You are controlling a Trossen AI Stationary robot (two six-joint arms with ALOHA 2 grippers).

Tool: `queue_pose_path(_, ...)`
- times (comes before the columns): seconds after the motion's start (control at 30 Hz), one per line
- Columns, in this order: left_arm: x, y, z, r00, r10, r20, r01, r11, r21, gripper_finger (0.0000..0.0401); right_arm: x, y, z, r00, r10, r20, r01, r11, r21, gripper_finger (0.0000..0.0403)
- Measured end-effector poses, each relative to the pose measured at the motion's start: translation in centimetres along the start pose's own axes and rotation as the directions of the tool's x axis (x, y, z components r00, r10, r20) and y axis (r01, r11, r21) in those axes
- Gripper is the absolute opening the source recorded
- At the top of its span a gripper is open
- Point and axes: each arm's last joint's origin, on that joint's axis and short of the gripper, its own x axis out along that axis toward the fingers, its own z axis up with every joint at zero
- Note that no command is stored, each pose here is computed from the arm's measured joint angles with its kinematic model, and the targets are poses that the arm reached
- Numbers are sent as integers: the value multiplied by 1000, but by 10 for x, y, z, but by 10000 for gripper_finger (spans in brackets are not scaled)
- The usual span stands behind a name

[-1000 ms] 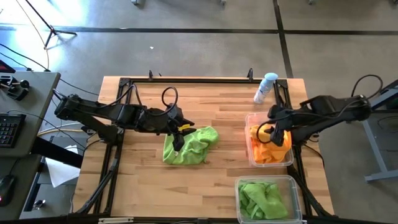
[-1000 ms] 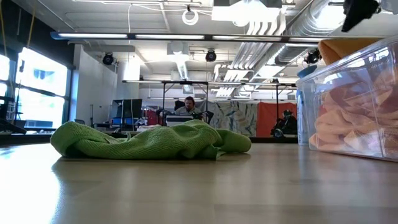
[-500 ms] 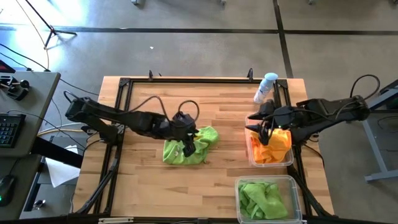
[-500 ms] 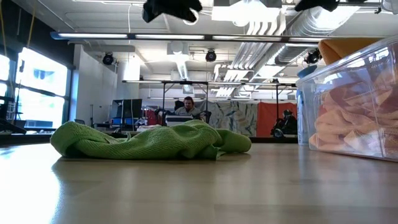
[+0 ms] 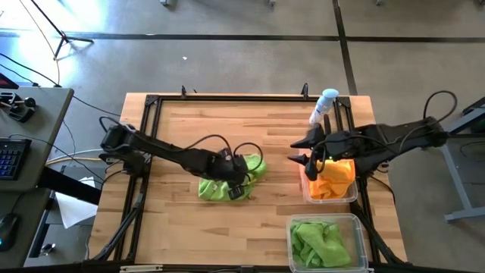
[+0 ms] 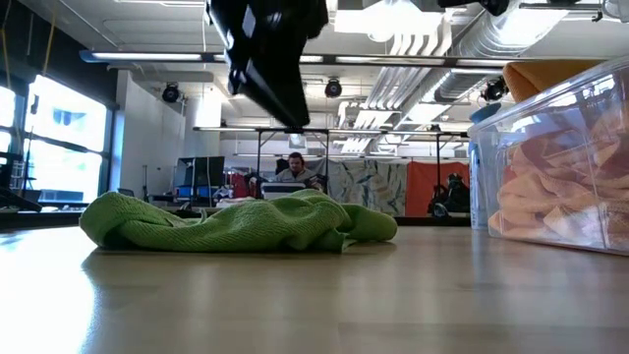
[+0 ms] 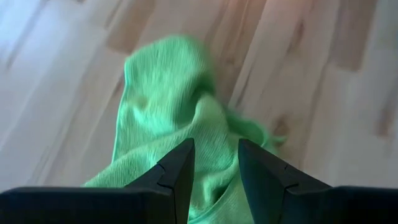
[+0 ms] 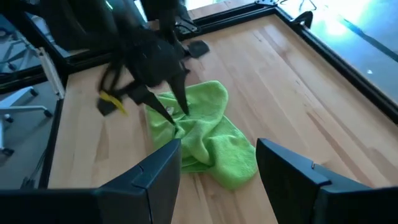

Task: Sort microfiber towel by color & place in baskets
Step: Put the green towel into the bottom transparent bin

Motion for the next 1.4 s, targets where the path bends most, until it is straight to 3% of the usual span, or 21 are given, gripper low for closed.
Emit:
queue_pose_path(0.27,35,0,-20,980,88,-181,-77,995,67,113,13,7,0,999,43,-31,-43,999,-1,204)
queue_pose_path(0.5,72,1,-37,932,82,-353,-50,994,100,112,25,14,1,996,80,-34,-79,997,20,204)
queue_pose_path(0.57,80,0,-42,920,82,-384,-43,993,111,100,28,16,2,996,89,-28,-88,996,31,204)
queue_pose_path(0.67,81,-2,-44,909,73,-409,-23,992,126,45,33,21,1,994,102,-23,-101,994,40,204)
queue_pose_path(0.73,73,-2,-44,909,77,-410,-23,990,136,13,36,25,1,993,113,-19,-112,992,59,204)
queue_pose_path(0.87,43,0,-38,924,98,-371,-32,983,181,3,45,33,0,992,128,-14,-127,989,78,204)
queue_pose_path(1.2,-77,24,-19,993,-8,-114,25,989,149,0,79,57,8,976,183,122,-196,975,107,204)
queue_pose_path(1.4,-92,31,-16,999,19,-33,-14,989,144,1,83,59,7,975,184,125,-204,963,174,204)
